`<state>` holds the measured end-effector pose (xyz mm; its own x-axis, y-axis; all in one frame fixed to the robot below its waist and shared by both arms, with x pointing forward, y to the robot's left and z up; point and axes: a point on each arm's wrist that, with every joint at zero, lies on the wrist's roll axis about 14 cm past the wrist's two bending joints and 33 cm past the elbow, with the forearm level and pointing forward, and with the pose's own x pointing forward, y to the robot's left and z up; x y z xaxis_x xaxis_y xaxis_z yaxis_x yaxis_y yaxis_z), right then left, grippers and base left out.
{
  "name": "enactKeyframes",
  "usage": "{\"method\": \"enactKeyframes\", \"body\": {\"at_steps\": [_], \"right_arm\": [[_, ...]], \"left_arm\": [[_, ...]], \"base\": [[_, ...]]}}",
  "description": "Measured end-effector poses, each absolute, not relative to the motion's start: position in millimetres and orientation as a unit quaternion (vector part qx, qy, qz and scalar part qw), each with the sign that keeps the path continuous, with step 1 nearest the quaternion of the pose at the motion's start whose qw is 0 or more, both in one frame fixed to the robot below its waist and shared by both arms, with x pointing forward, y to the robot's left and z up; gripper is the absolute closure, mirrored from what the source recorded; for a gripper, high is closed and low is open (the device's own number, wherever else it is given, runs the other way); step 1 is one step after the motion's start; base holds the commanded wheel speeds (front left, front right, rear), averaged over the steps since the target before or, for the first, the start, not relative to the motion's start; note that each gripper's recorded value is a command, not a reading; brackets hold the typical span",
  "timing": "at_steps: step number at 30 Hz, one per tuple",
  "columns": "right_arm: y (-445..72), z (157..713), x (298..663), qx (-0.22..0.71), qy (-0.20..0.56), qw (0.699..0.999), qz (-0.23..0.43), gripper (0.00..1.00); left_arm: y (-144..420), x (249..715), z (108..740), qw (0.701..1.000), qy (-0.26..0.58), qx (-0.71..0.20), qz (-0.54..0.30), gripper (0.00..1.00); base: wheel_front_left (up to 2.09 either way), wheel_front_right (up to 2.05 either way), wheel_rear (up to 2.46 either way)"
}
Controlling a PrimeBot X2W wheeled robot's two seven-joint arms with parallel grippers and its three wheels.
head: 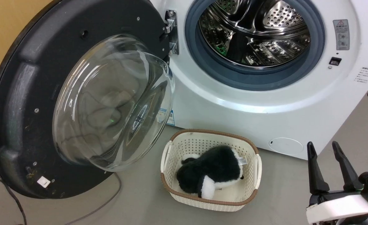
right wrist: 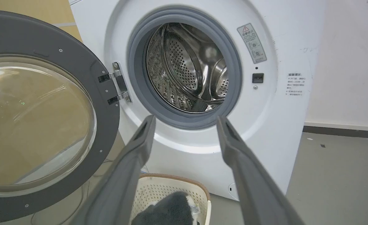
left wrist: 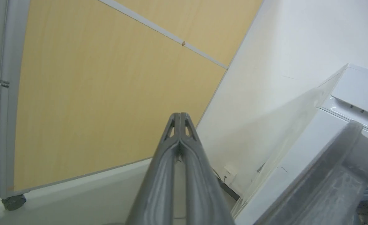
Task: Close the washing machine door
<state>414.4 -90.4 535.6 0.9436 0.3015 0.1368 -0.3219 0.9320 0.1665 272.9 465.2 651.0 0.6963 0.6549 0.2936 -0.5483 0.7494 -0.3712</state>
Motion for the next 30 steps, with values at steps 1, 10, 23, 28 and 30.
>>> {"method": "enactKeyframes", "body": {"at_steps": [1, 10, 23, 28, 30], "right_arm": [[-90, 536, 415, 0.094, -0.055, 0.981, 0.159, 0.0], [-85, 535, 420, 0.106, -0.059, 0.979, 0.164, 0.0], [-79, 536, 427, 0.126, -0.068, 0.975, 0.169, 0.0], [-76, 536, 432, 0.132, -0.072, 0.974, 0.171, 0.0], [-74, 537, 433, 0.137, -0.075, 0.973, 0.172, 0.0]], "left_arm": [[468, 273, 644, 0.911, -0.197, -0.147, 0.332, 1.0], [455, 284, 583, 0.9, -0.091, -0.322, 0.279, 1.0], [377, 278, 564, 0.899, 0.002, -0.42, 0.125, 1.0], [342, 277, 567, 0.9, 0.024, -0.43, 0.068, 1.0], [321, 278, 566, 0.902, 0.042, -0.428, 0.037, 1.0]], "base": [[0.0, 0.0, 0.0], [0.0, 0.0, 0.0], [0.0, 0.0, 0.0], [0.0, 0.0, 0.0], [0.0, 0.0, 0.0]]}}
